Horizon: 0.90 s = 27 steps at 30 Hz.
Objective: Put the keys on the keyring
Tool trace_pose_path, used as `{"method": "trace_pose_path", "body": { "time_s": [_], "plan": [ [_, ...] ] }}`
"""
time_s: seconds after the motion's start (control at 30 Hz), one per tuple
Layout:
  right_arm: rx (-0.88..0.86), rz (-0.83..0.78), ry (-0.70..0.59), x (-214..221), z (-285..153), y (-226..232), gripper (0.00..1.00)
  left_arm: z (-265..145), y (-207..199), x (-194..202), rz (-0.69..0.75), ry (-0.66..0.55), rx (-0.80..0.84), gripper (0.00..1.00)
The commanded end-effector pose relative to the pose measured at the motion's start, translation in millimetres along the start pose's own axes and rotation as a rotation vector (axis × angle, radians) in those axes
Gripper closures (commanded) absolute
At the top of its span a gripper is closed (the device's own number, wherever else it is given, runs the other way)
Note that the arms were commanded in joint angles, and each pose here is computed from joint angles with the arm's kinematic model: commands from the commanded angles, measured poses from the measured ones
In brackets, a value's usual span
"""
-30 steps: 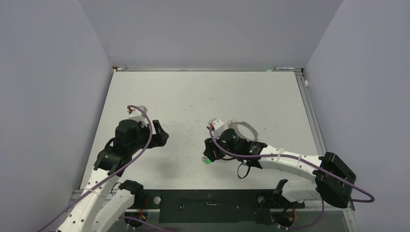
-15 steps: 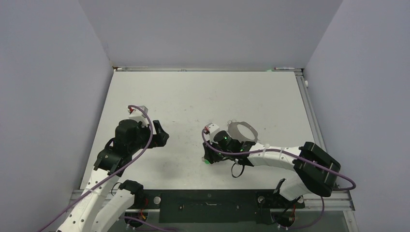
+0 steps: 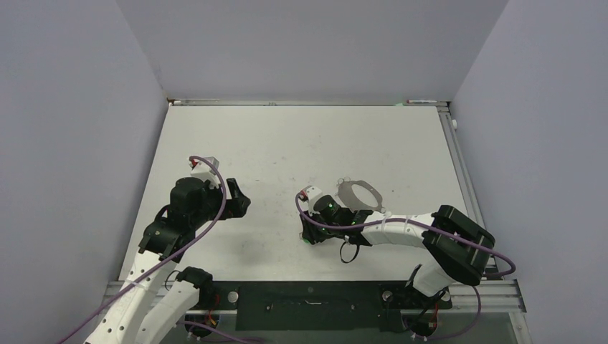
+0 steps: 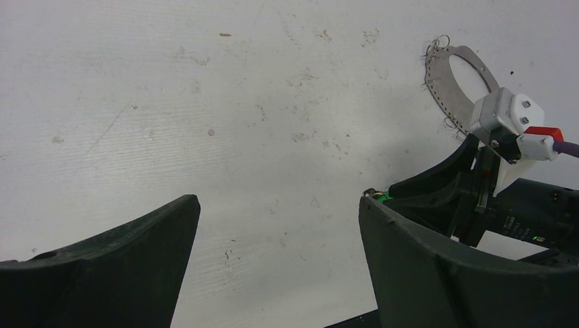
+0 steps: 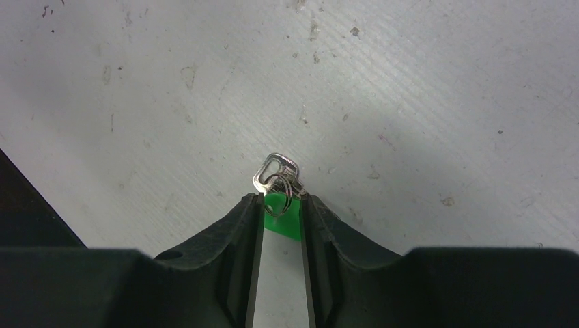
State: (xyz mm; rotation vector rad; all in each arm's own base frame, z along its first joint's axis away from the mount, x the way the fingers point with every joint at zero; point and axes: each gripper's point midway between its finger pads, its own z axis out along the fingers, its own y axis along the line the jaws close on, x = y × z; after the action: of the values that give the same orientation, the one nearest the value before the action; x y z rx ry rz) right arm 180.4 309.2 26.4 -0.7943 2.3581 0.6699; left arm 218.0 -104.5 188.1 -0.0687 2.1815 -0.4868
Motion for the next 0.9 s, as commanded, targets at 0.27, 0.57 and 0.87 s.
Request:
{"method": "trace_pose_path", "body": {
  "time_s": [0.27,0.57,0.87],
  "plan": [
    [-0.021,0.005,-0.035,-6,9,4,0.75,-4,-9,-16,0.019,-0.057,0.035,0.16],
    [-0.014,0.006,-0.024,-2,10,2,0.74,-4,-9,-16,0.02,-0.055,0.035,0.16],
    [-0.06,-0.007,-0.017,-4,11,12,0.92,-3,-9,-16,0.019,-0.052,0.034,0.16]
  ]
}}
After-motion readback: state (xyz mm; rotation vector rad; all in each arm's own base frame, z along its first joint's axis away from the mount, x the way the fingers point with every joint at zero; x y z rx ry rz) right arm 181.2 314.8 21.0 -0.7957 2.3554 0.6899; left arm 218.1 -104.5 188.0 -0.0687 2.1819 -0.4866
